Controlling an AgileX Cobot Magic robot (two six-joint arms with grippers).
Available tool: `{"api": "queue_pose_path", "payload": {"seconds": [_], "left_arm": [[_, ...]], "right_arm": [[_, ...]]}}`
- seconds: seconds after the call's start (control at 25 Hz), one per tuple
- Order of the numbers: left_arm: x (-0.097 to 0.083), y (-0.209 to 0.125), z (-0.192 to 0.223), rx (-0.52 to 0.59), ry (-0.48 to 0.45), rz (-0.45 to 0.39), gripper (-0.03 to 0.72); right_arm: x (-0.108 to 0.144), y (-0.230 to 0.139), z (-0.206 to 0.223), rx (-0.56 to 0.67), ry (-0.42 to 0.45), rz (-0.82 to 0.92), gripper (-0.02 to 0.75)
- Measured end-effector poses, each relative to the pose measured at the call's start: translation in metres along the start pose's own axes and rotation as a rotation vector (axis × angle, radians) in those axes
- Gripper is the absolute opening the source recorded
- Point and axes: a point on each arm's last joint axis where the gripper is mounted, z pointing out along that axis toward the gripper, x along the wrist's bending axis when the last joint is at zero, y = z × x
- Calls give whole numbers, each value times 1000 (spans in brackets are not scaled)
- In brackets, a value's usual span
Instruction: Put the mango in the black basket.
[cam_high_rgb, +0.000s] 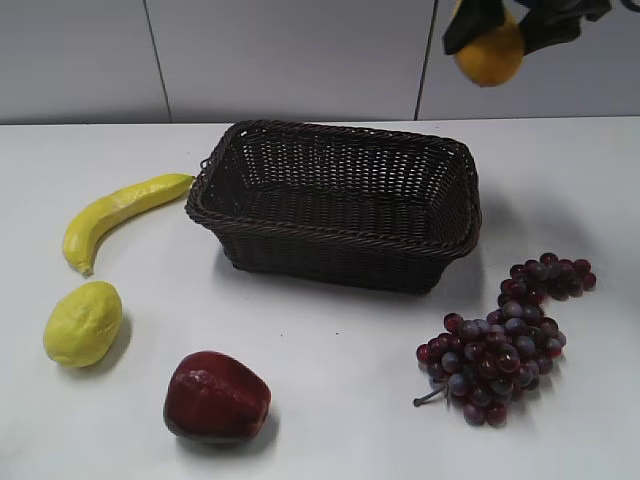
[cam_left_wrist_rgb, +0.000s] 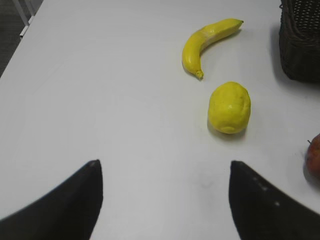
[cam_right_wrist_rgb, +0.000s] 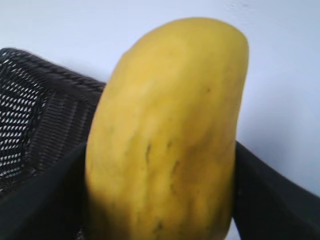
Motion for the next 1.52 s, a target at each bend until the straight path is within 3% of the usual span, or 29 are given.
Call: {"api": "queue_pose_path", "payload": {"seconds": [0.2, 0.36, 0.6, 0.8, 0.96, 1.2, 1.32, 1.52], "left_arm": [[0, 0, 0, 0, 0, 0, 589], [0, 0, 0, 0, 0, 0, 589], [0, 0, 0, 0, 0, 0, 589], [0, 0, 0, 0, 0, 0, 589], [0, 0, 0, 0, 0, 0, 589], [0, 0, 0, 0, 0, 0, 589], [0, 0, 0, 0, 0, 0, 589], [0, 0, 0, 0, 0, 0, 589]], "right_arm": [[58, -15, 34, 92, -24, -207, 585], [77, -32, 75, 181, -35, -288, 585], [65, -58, 138, 324, -57, -289, 585], [58, -71, 165, 380, -67, -272, 587], [56, -73, 170, 386, -67, -268, 653], [58, -58, 140, 335, -83, -284, 653], [63, -40, 95, 254, -102, -305, 641], [76, -15, -17, 52, -165, -365, 614]]}}
